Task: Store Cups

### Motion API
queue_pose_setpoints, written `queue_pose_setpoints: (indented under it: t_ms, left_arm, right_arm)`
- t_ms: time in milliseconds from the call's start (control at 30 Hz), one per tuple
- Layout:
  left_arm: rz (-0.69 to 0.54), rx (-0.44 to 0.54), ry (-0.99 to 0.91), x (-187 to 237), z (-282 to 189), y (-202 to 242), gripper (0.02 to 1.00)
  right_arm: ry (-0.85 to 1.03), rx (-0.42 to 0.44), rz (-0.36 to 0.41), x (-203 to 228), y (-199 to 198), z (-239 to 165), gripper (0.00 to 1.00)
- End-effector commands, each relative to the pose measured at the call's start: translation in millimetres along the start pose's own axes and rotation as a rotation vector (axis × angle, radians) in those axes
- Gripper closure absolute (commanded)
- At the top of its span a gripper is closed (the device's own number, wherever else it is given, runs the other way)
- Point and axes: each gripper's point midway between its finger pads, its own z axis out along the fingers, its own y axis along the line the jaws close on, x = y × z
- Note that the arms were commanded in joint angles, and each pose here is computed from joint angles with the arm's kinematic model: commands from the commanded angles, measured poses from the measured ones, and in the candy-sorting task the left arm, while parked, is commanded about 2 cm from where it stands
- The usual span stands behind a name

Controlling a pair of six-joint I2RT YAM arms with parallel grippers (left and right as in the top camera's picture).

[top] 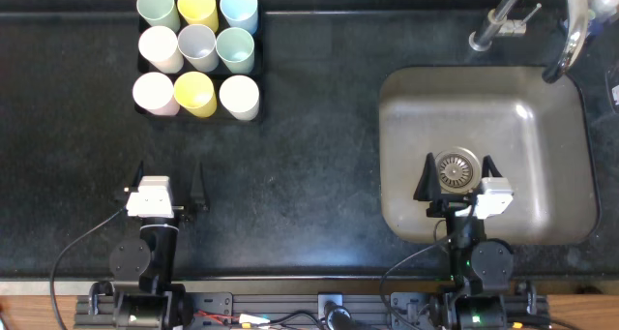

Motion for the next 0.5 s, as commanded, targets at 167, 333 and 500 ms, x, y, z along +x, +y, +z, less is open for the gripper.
queue_pose_setpoints:
  t_ms: [167,333,500]
  left_arm:
    - [0.019,0.011,-0.004,-0.2,-0.3,-2.0,0.02]
    - [0.019,0.011,-0.004,-0.2,-0.3,-2.1,0.02]
    - [0.019,0.011,-0.004,-0.2,-0.3,-2.1,0.018]
  right_arm:
    - [0.007,-0.055,-0.049,5.1,9.4,0.0,0.005]
    - [0.007,-0.055,-0.049,5.1,9.3,0.0,0.005]
    - [0.008,-0.055,-0.049,5.2,9.3,0.0,0.005]
